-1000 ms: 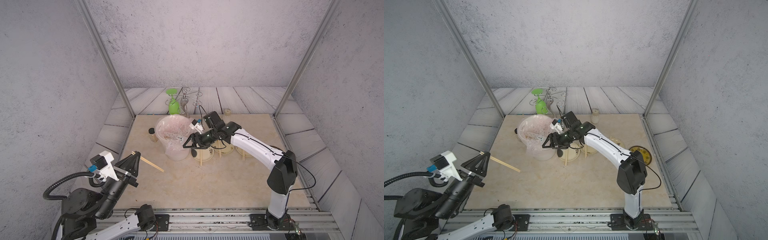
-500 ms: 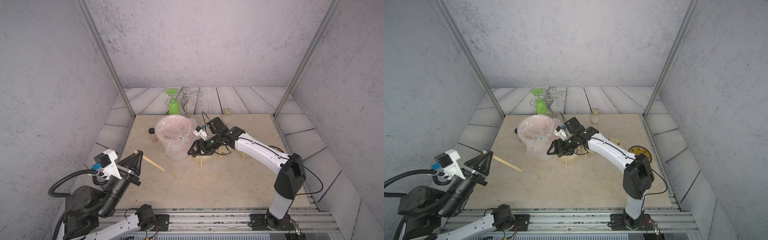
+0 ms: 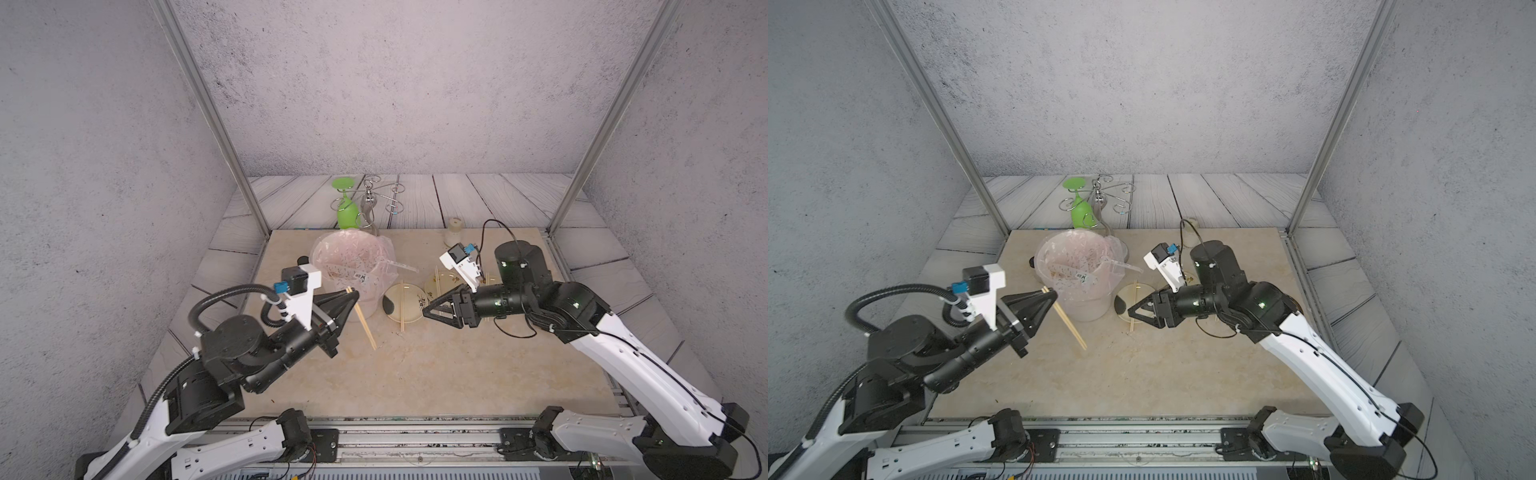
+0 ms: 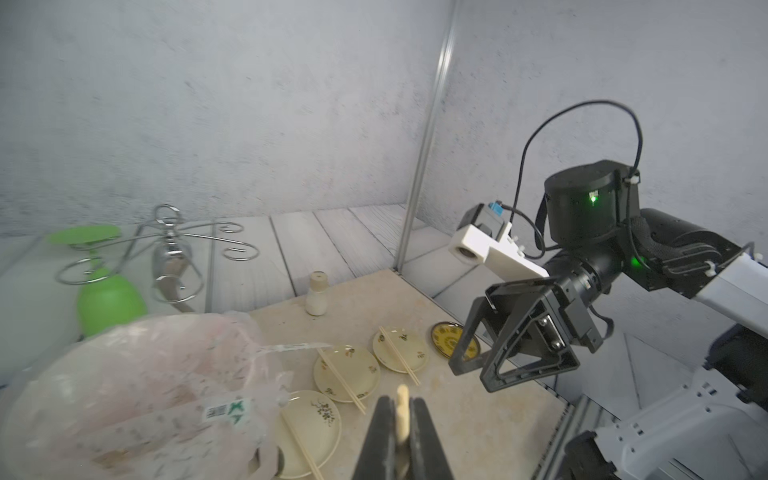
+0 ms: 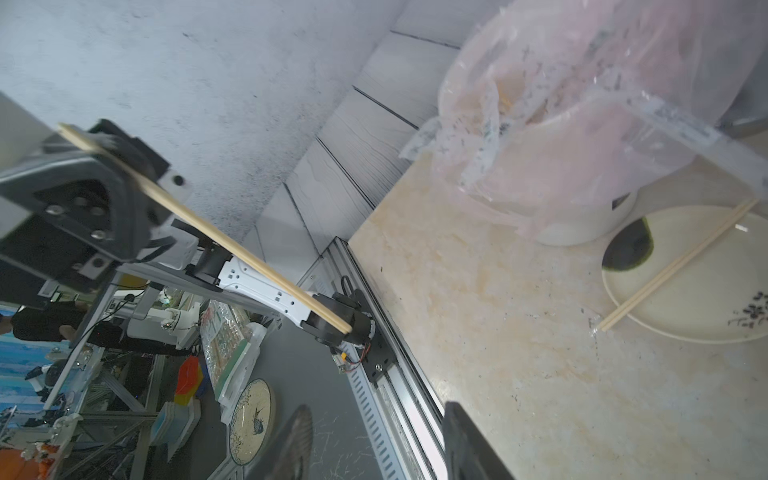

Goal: Remove the packaging of disposable chopsticks
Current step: Place the disposable chopsticks on the plate.

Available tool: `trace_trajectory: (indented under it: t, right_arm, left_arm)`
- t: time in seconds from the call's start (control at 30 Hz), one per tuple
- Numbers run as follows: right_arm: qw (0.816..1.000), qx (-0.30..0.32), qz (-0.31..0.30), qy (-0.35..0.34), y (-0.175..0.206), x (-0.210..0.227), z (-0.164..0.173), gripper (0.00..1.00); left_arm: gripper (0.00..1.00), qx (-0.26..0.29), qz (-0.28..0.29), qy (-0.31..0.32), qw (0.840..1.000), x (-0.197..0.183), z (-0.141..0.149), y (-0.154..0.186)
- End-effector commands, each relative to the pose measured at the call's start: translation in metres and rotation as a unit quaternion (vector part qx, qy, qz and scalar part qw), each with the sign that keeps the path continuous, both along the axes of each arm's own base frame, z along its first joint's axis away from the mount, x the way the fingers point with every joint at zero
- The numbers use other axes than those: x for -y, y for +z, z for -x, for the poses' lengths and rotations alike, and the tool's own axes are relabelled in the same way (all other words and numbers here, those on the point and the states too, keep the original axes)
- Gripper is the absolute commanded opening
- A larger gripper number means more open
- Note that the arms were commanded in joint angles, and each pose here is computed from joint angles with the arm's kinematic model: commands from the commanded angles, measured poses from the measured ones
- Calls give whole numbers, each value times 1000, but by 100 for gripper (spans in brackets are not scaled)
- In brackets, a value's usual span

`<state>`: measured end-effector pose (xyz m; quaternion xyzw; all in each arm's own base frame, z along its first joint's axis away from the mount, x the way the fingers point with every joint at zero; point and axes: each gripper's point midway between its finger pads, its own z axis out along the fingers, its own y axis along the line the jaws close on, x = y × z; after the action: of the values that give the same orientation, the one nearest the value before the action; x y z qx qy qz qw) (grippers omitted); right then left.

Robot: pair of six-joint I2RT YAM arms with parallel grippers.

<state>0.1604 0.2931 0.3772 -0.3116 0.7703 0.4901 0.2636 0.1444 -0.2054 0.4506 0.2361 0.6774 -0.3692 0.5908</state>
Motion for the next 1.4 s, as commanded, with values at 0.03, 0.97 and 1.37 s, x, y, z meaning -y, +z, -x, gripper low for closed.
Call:
trace_trajectory:
  t: [0.03,0.97,1.37]
  right_arm:
    - [992,84,-53,71,24,-9,13,49]
    - [961,121,-139,206,33,-15,63,21]
    - [960,126,-143,205,30,-20,61,27]
  left_arm:
    - [0,-14,6,-146,989,56,27,10]
    - [0,-26,78,-128,988,75,6,29]
    - [0,-65,121,-148,979,77,5,34]
